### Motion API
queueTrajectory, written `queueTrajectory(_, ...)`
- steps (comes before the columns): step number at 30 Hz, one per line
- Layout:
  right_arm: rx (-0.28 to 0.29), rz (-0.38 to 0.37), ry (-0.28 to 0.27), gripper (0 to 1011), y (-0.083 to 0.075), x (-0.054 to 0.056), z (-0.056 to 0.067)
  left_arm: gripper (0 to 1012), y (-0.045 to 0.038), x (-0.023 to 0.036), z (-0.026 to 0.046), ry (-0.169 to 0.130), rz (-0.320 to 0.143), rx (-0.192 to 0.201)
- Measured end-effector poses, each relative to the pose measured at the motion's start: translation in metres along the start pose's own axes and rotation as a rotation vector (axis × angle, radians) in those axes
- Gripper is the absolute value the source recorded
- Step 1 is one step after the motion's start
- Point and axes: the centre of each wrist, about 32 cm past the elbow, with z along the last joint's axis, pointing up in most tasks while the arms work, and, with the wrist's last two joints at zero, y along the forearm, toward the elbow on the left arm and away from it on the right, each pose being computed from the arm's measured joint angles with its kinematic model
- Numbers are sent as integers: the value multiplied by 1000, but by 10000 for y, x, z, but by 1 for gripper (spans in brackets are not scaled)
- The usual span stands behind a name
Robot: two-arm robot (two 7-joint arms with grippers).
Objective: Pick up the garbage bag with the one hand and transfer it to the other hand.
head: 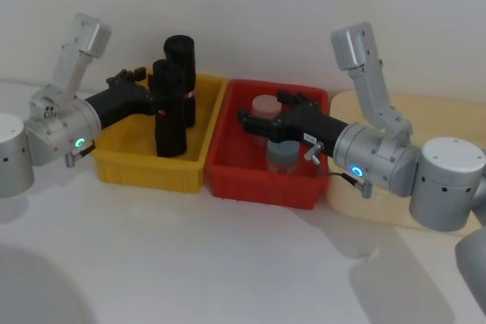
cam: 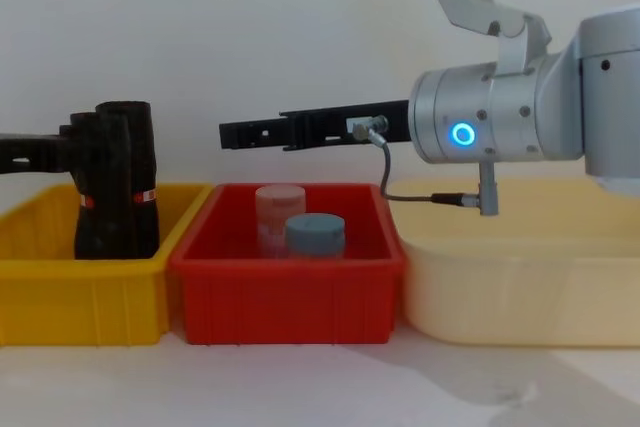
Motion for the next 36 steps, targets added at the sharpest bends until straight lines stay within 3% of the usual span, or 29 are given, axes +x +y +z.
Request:
queueTrajectory(15,5,-4,22,1001,-2,84,-28,998,-122,10,-23,-21,-12,9)
queueTrajectory(19,6,-5,28,1001,-10,100,-35,927,-133,11,-25,-24,-13,10)
queueTrajectory(30,-27,-4,37,1001,-15,147,-86,603,-158,13,-28,-28,-16,11)
queueTrajectory(36,-75,-8,31,1001,14,174,-142,535,-163,14,-28,-30,-16,12)
